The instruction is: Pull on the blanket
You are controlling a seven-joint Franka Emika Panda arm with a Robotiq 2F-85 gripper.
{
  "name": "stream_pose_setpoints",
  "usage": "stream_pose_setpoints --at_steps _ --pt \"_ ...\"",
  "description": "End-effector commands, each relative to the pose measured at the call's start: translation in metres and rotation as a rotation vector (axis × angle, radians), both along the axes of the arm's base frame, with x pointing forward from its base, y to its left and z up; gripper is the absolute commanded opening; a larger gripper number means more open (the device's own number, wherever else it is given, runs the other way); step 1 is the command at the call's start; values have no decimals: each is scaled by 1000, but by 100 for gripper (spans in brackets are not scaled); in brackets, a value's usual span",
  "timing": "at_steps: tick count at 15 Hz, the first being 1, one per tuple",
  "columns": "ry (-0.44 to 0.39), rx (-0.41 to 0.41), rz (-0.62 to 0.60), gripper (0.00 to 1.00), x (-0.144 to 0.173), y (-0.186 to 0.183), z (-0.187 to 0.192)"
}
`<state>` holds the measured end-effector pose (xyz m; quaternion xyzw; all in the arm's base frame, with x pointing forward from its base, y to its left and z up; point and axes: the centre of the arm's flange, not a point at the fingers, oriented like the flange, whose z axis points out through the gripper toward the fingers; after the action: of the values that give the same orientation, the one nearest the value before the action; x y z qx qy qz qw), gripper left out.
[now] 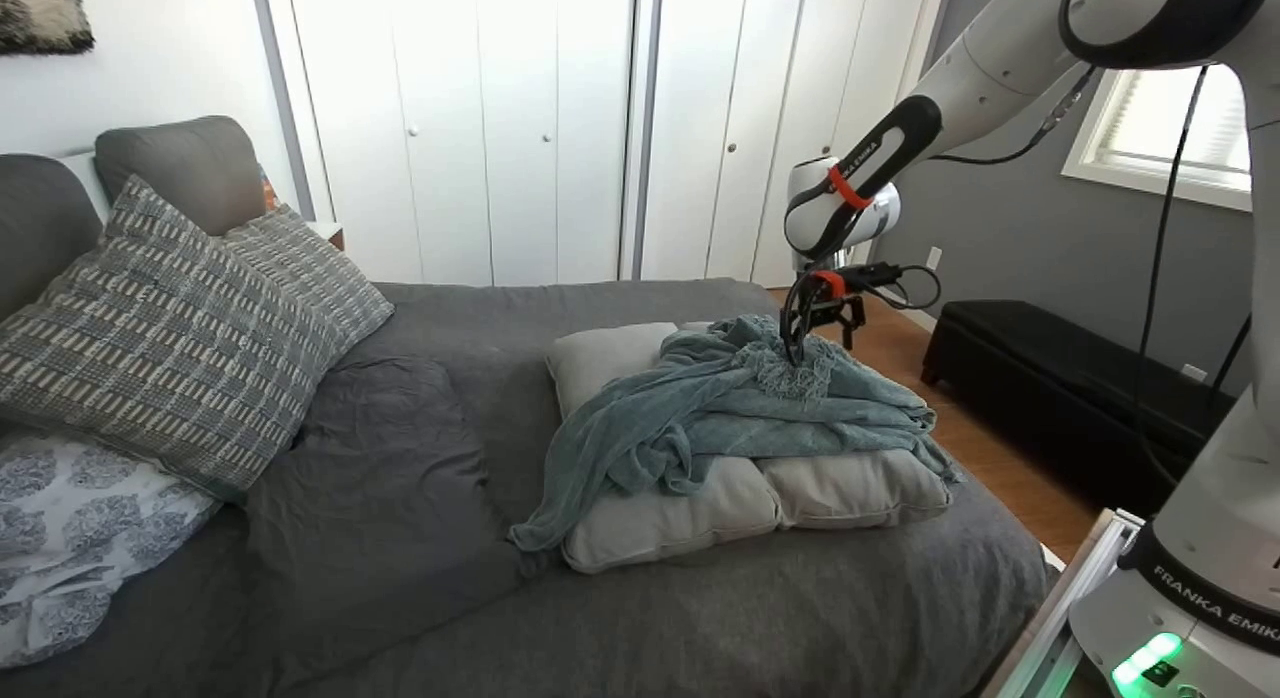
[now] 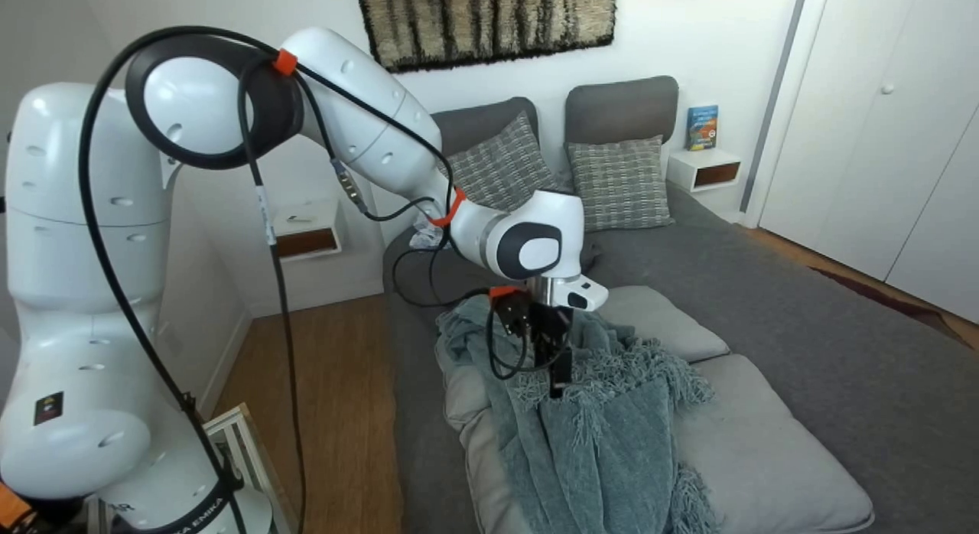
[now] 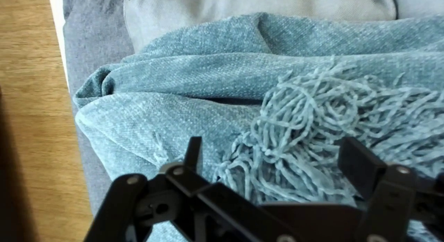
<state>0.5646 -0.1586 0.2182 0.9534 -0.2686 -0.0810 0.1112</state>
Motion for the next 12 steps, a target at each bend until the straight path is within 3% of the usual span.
stream_pose_setpoints --at_steps 1,2,3,8,12 --pt "-29 -59 -70 100 9 -13 -24" --pt "-27 -62 -83 100 10 -16 -29" --pt "-26 -69 -95 77 9 -19 -33" --pt "-39 -89 -143 44 9 -32 -40" --pt "-32 -76 -167 16 3 -41 -17"
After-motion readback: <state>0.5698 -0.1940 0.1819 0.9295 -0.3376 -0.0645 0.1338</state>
